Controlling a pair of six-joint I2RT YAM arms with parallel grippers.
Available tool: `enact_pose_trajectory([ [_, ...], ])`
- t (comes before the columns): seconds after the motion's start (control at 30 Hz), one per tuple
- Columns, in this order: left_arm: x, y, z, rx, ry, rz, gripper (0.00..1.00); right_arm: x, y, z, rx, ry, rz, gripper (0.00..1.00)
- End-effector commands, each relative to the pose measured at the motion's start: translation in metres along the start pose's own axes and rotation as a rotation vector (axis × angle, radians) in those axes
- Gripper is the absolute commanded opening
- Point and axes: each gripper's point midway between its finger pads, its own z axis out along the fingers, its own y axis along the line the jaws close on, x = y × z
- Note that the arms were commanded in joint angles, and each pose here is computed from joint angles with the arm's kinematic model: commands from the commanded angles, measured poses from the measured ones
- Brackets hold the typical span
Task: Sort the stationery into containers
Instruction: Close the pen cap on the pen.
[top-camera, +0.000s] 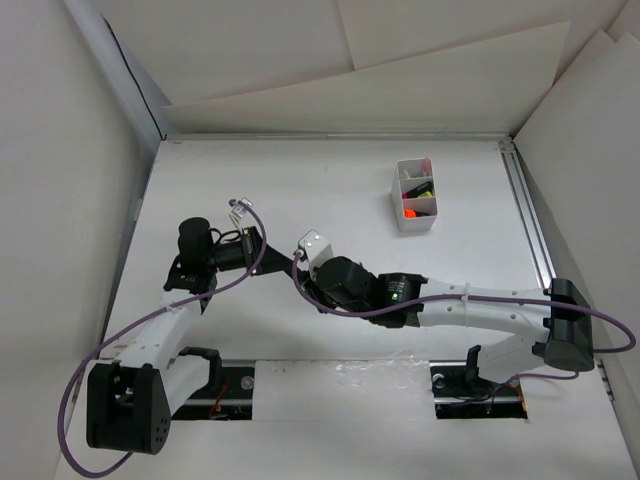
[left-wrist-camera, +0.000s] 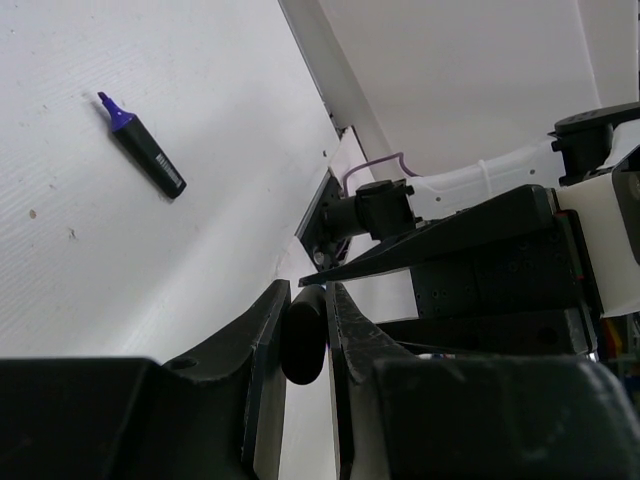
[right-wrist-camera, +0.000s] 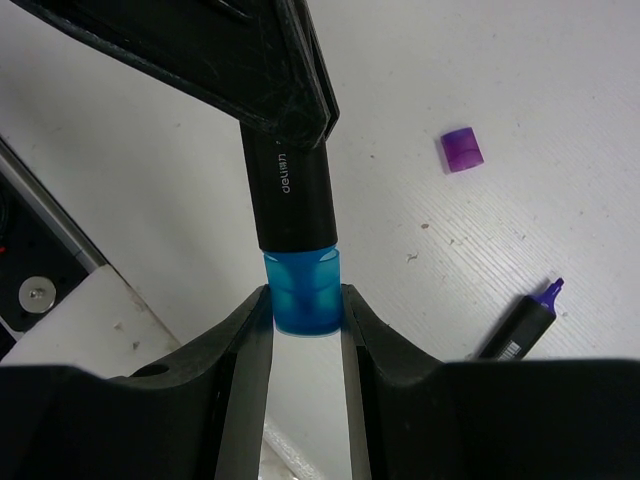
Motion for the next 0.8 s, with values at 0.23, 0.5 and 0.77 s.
enact_pose_trajectory([
  [0.23, 0.019, -0.011, -0.003, 0.068, 0.024, 0.016, 0.0, -0.106, 0.005, -0.018, -0.019, -0.325, 0.195, 0.12],
  [0.5, 0.022, -0.01, -0.003, 0.079, 0.015, -0.009, 0.0, -0.122, 0.004, -0.022, -0.018, -0.377, 0.264, 0.12],
  [0.77, 0.021, -0.012, -0.003, 0.076, 0.006, -0.01, 0.0, -0.147, -0.003, -0.037, -0.025, -0.442, 0.308, 0.12],
])
